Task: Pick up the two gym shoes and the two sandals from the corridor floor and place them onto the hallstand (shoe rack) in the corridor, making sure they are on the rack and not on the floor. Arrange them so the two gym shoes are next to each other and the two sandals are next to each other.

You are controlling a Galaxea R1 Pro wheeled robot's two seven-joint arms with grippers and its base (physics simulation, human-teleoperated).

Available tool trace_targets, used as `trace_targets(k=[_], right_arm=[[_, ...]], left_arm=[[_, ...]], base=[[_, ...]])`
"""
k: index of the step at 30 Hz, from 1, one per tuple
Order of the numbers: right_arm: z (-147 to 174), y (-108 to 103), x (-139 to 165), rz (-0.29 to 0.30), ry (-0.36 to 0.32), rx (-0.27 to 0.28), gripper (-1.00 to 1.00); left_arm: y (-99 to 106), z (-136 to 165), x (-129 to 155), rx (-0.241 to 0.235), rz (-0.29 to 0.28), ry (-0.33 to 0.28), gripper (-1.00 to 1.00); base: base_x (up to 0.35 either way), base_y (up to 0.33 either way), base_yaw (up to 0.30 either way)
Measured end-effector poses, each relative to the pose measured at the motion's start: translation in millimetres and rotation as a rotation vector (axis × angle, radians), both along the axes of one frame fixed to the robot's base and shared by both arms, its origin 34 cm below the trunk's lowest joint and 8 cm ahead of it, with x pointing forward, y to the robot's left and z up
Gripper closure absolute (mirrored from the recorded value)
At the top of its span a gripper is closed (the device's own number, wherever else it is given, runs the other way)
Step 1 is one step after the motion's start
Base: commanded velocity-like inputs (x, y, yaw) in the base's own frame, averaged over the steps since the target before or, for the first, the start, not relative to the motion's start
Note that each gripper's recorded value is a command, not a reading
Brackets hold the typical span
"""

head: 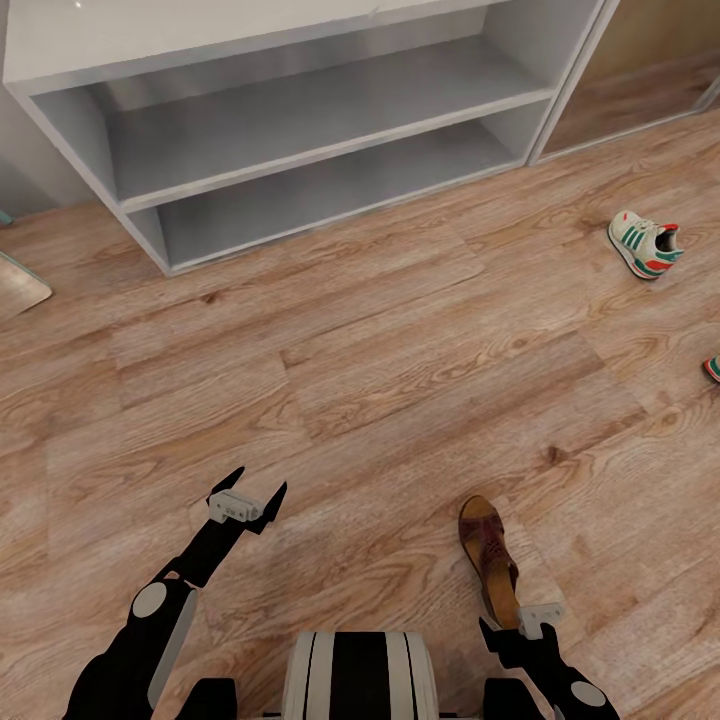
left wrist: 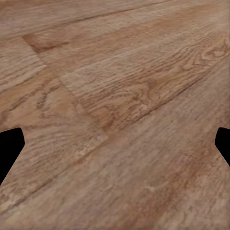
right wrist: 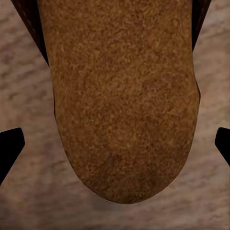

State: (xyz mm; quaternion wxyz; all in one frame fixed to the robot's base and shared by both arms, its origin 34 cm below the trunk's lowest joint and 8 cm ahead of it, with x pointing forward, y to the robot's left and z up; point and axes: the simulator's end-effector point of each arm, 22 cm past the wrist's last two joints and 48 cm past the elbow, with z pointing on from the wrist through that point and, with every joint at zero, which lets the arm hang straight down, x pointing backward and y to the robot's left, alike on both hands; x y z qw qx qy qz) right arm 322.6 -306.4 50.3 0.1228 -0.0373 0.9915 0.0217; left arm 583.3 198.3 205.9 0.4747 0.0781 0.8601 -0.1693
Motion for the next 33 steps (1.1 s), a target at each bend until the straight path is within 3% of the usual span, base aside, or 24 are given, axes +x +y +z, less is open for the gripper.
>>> trace_targets(k=[15,16,33], right_arm=[[0.0,-0.1,-0.1,0.0,0.0,0.0,-1.0],[0.0,0.0,-0.3,0.0,0.001,0.0,1.0],[-0.1,0.3,-0.6,0.004,0.001,-0.001,1.0]], left_arm=[[0.2,0.1,0.0,0.0,0.0,0.0,-1.0],[0.2,0.0,0.0,0.0,0.0,0.0,-1.0],[-0.8,0.6,0.5,-0.002,0.0,-0.002,-1.0]], base=[[0.042,0.0,0.0],[0.013,0.0,0.0],[0.001,0.0,0.0]])
